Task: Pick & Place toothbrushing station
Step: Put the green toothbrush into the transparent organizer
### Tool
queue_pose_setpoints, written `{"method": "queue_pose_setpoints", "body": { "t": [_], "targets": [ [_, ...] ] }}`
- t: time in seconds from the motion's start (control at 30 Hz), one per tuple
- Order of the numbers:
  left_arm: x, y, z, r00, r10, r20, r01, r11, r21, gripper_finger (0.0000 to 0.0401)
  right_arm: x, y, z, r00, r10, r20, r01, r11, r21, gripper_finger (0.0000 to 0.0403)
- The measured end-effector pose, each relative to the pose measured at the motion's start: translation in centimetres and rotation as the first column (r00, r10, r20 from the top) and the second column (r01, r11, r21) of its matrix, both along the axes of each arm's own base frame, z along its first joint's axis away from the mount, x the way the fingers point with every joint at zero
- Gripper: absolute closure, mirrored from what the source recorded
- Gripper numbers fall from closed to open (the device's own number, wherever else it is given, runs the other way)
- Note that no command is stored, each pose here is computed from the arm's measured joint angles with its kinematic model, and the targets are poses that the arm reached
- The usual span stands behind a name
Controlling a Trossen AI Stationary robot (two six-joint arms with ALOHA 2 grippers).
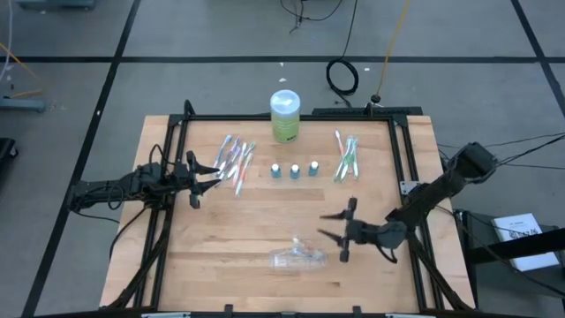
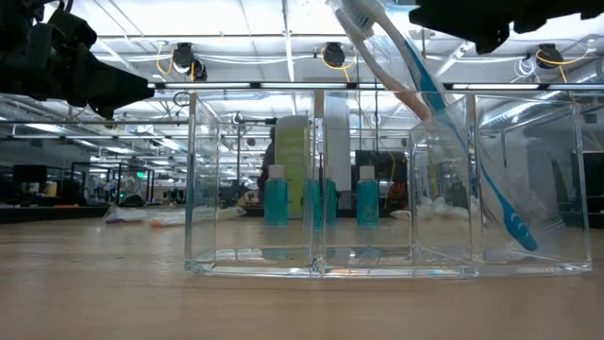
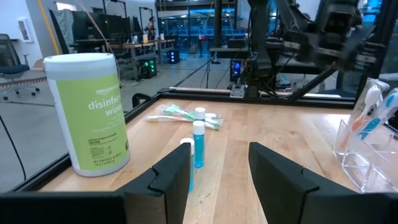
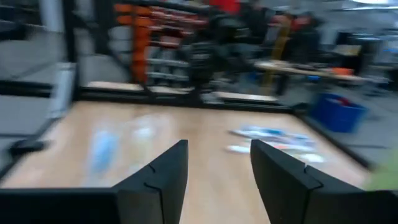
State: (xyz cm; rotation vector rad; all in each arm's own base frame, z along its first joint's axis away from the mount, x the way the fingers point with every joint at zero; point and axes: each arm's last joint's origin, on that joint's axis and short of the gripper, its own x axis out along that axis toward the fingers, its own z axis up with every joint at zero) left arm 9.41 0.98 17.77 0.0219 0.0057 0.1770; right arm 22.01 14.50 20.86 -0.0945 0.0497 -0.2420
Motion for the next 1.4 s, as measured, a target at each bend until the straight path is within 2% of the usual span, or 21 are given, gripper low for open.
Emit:
{"method": "queue_pose_setpoints", "body": {
  "t": [0.1, 0.23, 0.3, 0.4, 0.57, 0.67, 0.77, 0.83, 1.0, 1.07, 1.17, 1.4],
  "targets": [
    [0.0, 0.0, 0.0, 1.0, 0.0, 0.0, 0.0, 1.0, 0.0, 0.0235, -0.3, -1.9, 1.7, 0.988, -0.149, 0.039, 0.147, 0.988, 0.048, 0.0228],
    [0.0, 0.0, 0.0, 1.0, 0.0, 0.0, 0.0, 1.0, 0.0, 0.0235, -0.7, -4.5, 3.2, 0.972, -0.232, 0.029, 0.23, 0.972, 0.052, 0.0222],
    [0.0, 0.0, 0.0, 1.0, 0.0, 0.0, 0.0, 1.0, 0.0, 0.0235, -0.7, -5.7, 3.4, 0.961, -0.275, -0.016, 0.275, 0.961, 0.015, 0.0218],
    [0.0, 0.0, 0.0, 1.0, 0.0, 0.0, 0.0, 1.0, 0.0, 0.0235, -0.4, -7.7, 3.5, 0.931, -0.349, -0.106, 0.352, 0.936, 0.009, 0.0208],
    [0.0, 0.0, 0.0, 1.0, 0.0, 0.0, 0.0, 1.0, 0.0, 0.0235, 0.3, -11.6, 3.1, 0.888, -0.345, -0.304, 0.4, 0.906, 0.138, 0.0189],
    [0.0, 0.0, 0.0, 1.0, 0.0, 0.0, 0.0, 1.0, 0.0, 0.0235, 0.0, -14.4, 2.3, 0.813, -0.392, -0.43, 0.496, 0.853, 0.162, 0.0184],
    [0.0, 0.0, 0.0, 1.0, 0.0, 0.0, 0.0, 1.0, 0.0, 0.0235, -1.1, -17.2, 1.3, 0.696, -0.474, -0.54, 0.622, 0.773, 0.123, 0.0184],
    [0.0, 0.0, 0.0, 1.0, 0.0, 0.0, 0.0, 1.0, 0.0, 0.0235, -1.9, -19.0, 0.7, 0.626, -0.489, -0.607, 0.689, 0.711, 0.138, 0.0184],
    [0.0, 0.0, 0.0, 1.0, 0.0, 0.0, 0.0, 1.0, 0.0, 0.0235, -4.0, -22.9, -1.1, 0.478, -0.385, -0.79, 0.809, 0.543, 0.225, 0.0183],
    [0.0, 0.0, 0.0, 1.0, 0.0, 0.0, 0.0, 1.0, 0.0, 0.0235, -4.6, -24.1, -1.8, 0.435, -0.344, -0.832, 0.839, 0.491, 0.235, 0.0183],
    [0.0, 0.0, 0.0, 1.0, 0.0, 0.0, 0.0, 1.0, 0.0, 0.0235, -5.1, -25.5, -2.5, 0.406, -0.317, -0.857, 0.856, 0.46, 0.235, 0.0183],
    [0.0, 0.0, 0.0, 1.0, 0.0, 0.0, 0.0, 1.0, 0.0, 0.0235, -4.9, -27.3, -3.3, 0.429, -0.298, -0.852, 0.857, 0.431, 0.281, 0.0183]
  ]
}}
